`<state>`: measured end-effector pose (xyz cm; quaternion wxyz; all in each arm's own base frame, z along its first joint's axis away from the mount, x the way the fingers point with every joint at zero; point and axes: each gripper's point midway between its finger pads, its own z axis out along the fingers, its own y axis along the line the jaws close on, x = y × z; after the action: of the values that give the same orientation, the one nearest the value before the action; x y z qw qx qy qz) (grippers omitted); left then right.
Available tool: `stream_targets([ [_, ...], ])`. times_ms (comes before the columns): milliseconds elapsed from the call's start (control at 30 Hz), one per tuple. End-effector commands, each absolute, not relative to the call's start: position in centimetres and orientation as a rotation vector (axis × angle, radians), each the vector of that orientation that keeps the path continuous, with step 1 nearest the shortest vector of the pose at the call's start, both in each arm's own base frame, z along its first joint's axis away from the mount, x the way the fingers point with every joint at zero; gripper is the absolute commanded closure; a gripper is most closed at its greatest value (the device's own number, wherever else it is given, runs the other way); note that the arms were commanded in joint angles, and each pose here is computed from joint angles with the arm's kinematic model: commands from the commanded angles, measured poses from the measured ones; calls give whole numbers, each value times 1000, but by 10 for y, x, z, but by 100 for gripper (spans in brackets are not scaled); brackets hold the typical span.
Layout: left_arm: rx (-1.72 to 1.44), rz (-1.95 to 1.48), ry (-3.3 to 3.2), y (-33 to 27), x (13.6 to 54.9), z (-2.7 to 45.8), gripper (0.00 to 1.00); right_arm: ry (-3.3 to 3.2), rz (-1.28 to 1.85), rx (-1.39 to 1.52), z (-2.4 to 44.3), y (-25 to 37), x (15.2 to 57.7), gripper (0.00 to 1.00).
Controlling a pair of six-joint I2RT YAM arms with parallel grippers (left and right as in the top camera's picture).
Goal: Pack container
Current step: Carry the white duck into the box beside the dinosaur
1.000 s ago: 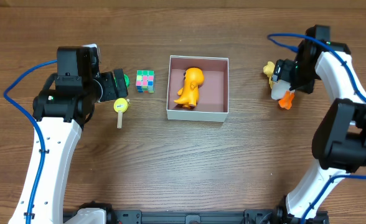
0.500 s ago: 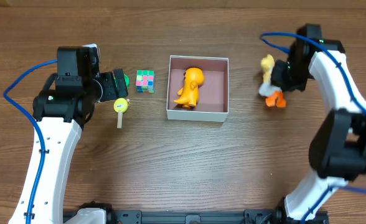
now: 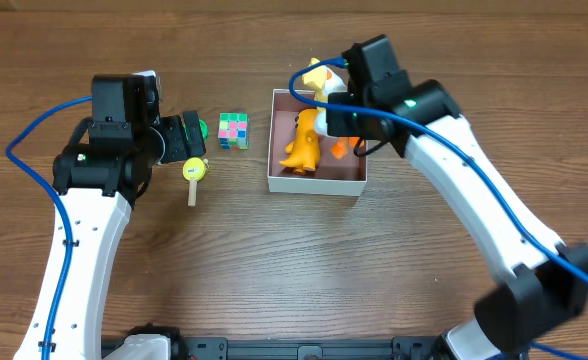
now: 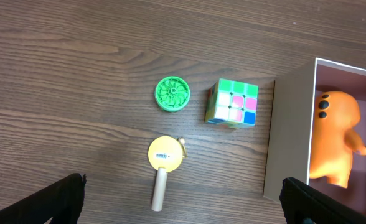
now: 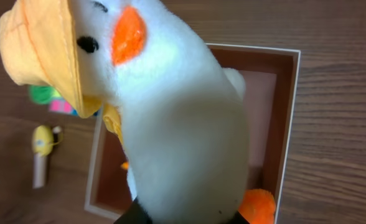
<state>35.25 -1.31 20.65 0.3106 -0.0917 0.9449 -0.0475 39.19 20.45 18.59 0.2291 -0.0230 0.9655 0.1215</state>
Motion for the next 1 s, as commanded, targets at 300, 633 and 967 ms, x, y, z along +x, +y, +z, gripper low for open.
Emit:
stream_targets([
  [300,-227,-109,2479,-9,357,213,0,2825,127,55,90,183,415,95],
  [633,-228,-109,2479,-9,357,213,0,2907,72,43,46,183,414,87],
  [967,-227,-109,2479,-9,357,213,0,2708,175,-119,135,201,418,38],
])
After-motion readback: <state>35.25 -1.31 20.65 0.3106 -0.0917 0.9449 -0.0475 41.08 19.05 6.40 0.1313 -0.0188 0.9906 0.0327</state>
